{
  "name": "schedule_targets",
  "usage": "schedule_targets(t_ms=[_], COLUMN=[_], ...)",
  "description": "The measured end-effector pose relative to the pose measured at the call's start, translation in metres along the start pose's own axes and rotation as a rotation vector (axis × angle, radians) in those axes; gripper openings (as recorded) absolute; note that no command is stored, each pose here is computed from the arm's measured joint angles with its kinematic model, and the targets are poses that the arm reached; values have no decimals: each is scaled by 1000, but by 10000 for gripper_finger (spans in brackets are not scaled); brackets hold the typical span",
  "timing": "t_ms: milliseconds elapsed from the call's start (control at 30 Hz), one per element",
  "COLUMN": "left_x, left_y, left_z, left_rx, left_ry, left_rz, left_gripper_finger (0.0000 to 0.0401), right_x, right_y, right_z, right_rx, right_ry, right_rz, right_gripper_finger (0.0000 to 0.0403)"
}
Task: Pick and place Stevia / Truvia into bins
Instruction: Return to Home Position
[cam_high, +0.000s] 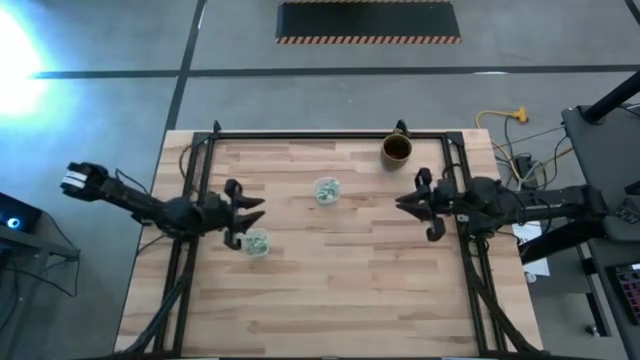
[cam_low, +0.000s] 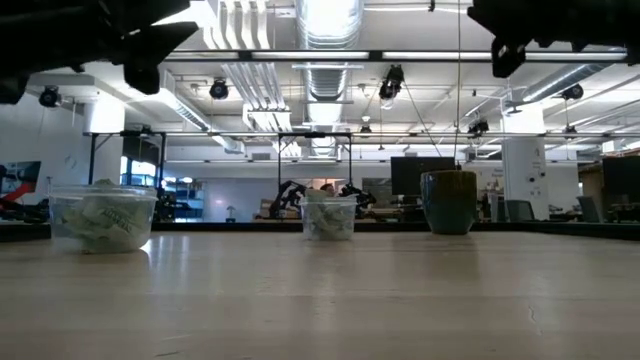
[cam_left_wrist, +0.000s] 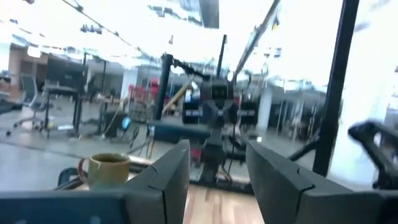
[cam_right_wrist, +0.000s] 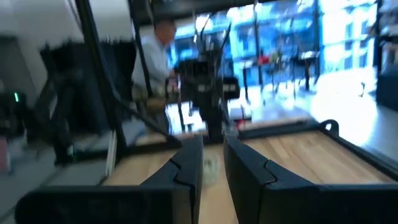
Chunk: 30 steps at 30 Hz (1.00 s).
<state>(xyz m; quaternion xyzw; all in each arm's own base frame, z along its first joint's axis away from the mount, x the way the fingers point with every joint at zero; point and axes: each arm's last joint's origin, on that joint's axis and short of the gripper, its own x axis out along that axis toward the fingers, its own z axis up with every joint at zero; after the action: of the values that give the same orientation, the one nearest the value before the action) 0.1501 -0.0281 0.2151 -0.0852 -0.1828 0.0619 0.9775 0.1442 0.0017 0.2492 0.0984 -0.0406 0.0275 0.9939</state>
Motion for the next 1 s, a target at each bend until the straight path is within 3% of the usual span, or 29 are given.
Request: schedule_targets(t_ms=[200,467,800,1000], left_x=[-19,-20,-27,-39], left_y=[8,9,11,14], left_z=[-6,-6,4,15], left_rx=[-16,9,171,177], left_ry=[-46,-42,-70,-99], left_rz=[-1,-3,5,-39], left_gripper_finger=[141,141,141,141], right_x=[-18,-31,-39,-40], right_y=[-5,-9,-8,-7], right_z=[-22,-40,-39,-38], right_rx=[40,72,84,82], right_ry=[-128,-216,-276,-284], right_rz=[-32,-24,-3,6], right_gripper_finger=[57,57,57,57])
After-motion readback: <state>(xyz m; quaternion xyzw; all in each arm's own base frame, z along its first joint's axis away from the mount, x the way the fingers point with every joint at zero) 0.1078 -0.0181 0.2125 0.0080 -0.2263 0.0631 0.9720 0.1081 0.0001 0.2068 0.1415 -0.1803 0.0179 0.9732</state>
